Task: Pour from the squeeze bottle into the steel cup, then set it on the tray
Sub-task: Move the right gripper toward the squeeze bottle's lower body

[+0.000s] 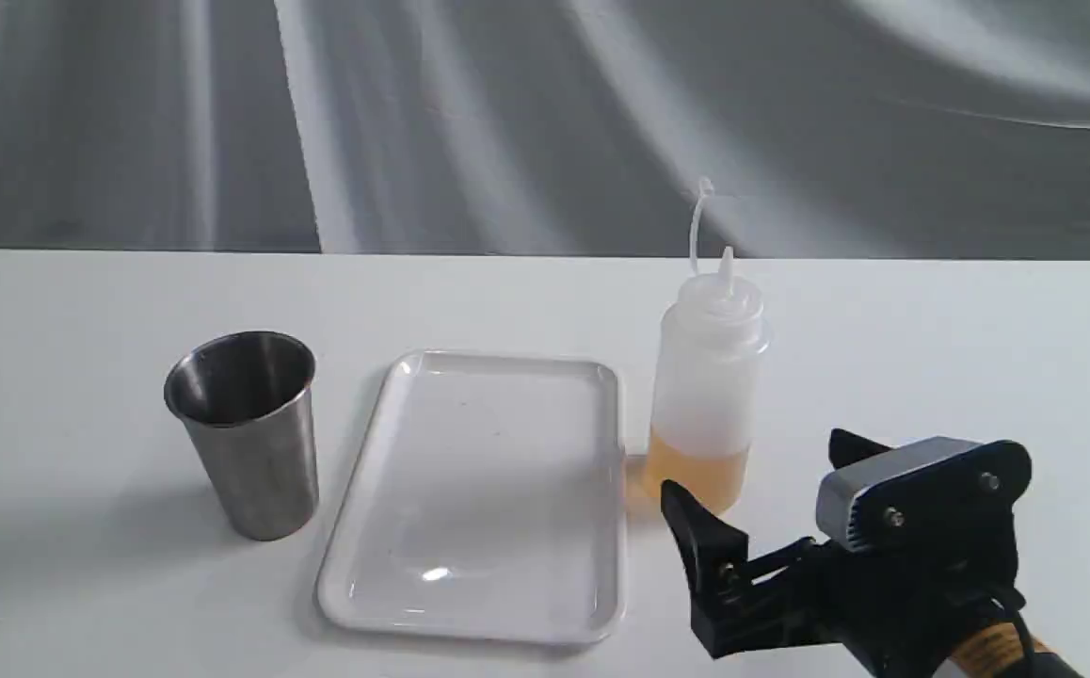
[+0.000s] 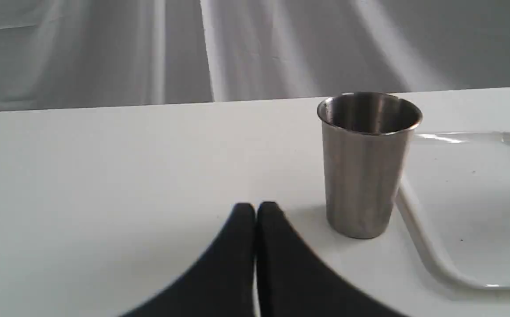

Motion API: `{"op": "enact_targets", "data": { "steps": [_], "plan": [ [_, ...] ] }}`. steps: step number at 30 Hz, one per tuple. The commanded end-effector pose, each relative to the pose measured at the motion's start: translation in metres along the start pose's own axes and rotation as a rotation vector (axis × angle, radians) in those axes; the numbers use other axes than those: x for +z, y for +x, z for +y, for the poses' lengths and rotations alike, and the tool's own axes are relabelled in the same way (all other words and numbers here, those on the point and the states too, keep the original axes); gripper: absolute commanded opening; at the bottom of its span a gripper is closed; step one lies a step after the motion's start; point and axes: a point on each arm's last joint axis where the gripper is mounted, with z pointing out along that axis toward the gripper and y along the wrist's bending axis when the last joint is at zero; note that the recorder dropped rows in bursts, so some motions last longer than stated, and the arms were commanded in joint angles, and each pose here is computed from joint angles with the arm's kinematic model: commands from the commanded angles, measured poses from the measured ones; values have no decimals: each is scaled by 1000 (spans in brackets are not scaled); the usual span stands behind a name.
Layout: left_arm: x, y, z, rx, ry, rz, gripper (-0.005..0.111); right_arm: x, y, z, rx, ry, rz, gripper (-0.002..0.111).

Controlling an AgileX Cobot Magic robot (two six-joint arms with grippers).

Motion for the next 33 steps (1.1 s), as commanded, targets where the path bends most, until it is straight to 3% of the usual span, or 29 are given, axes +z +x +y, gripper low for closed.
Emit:
{"op": "enact_targets", "data": {
  "steps": [1,10,18,24,33],
  "plan": [
    [0,1,0,-4,-2,-6,0,1,9,-1,37,11,8,105],
    [0,1,0,-6,-1,-6,0,35,17,5,54,34,6,105],
    [0,1,0,-6,-1,-6,0,50,15,-7,113,204,-22,105],
    [0,1,0,-4,-2,-6,0,65,3,-2,-9,167,-67,105],
    [0,1,0,-4,-2,-6,0,79,9,-18,-17,198,-62,105]
  ]
}}
